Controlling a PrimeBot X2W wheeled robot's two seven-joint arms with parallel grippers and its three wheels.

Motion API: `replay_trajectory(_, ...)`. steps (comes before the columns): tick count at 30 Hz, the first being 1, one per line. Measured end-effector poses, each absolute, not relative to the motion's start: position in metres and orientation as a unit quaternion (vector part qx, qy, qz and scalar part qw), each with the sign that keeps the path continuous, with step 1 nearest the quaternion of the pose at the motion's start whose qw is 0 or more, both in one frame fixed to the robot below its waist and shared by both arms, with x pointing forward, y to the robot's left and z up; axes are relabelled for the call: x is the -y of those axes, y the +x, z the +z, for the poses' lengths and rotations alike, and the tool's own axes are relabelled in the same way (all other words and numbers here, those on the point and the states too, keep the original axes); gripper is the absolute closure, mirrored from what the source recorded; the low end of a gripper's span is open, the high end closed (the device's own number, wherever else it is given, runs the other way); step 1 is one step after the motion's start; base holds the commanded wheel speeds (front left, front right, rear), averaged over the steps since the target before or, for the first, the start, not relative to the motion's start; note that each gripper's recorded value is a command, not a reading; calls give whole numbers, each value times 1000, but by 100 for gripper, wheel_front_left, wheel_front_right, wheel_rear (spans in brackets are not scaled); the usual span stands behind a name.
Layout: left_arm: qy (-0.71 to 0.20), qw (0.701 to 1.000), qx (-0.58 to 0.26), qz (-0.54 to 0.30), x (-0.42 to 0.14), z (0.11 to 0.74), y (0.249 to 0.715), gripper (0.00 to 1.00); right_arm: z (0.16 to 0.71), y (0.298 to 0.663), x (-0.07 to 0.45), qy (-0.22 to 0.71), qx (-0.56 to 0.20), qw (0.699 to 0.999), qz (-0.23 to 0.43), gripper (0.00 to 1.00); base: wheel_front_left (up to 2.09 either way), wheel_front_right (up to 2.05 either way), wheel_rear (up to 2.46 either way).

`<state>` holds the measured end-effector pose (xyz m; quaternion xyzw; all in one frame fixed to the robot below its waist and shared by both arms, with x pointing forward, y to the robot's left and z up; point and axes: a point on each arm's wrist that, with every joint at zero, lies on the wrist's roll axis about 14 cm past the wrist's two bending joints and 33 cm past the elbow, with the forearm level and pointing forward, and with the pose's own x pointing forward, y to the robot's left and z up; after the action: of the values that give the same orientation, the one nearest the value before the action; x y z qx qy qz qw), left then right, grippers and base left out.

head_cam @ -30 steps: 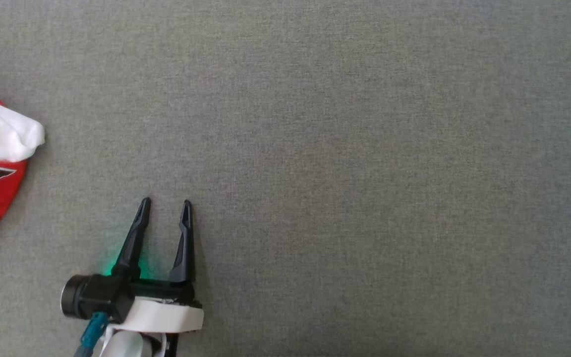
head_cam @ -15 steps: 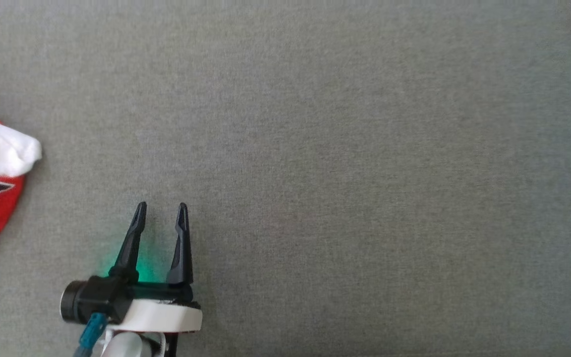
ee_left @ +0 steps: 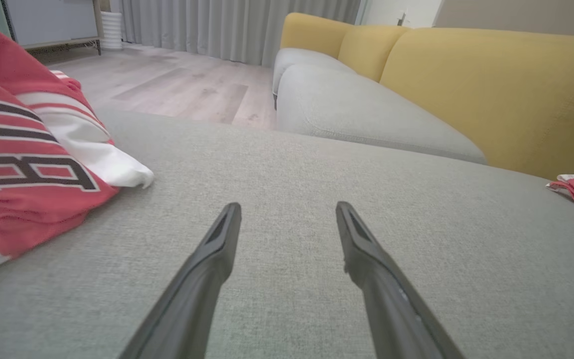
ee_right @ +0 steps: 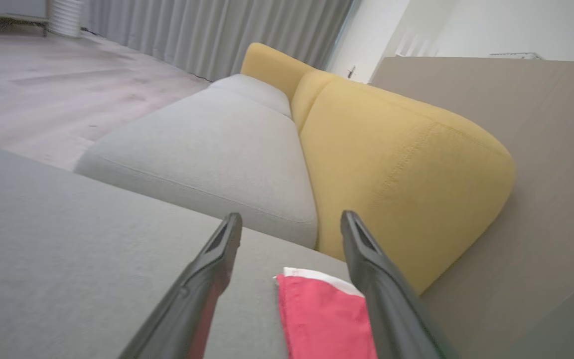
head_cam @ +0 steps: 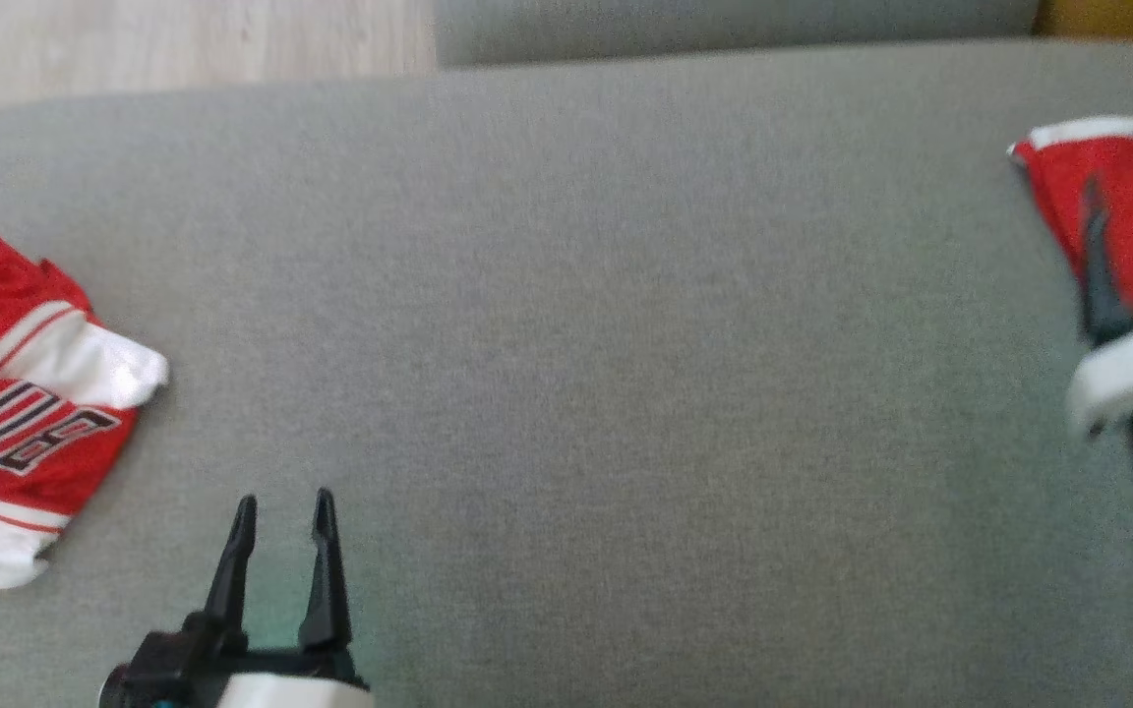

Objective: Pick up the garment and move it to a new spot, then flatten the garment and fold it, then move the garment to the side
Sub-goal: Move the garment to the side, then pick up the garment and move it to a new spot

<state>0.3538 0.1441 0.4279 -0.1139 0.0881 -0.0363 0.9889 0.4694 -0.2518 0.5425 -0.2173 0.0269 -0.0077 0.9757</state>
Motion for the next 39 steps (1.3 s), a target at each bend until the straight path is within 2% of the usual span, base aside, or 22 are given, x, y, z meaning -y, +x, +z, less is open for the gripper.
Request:
replay_trajectory(10, -105, 992, -60, -15, -166, 444, 318, 0, 517, 383, 210, -116, 21, 993, 14, 0, 0, 0, 0)
replay_trajectory(17, -108, 992, -61, -27, -162, 444, 307, 0, 461, 333, 212, -60, -44, 997, -6, 0, 0, 0, 0)
replay_trajectory(23, -109, 991, -65, -34, -158, 442, 307, 0, 445, 326, 212, -16, -62, 998, -15, 0, 0, 0, 0)
replay_trajectory(32, -111, 991, -72, -38, -155, 438, 306, 0, 444, 329, 204, -13, -63, 998, -3, 0, 0, 0, 0)
replay_trajectory(39, -113, 991, -67, -12, -170, 439, 299, 0, 443, 340, 177, -14, -64, 997, 40, 0, 0, 0, 0)
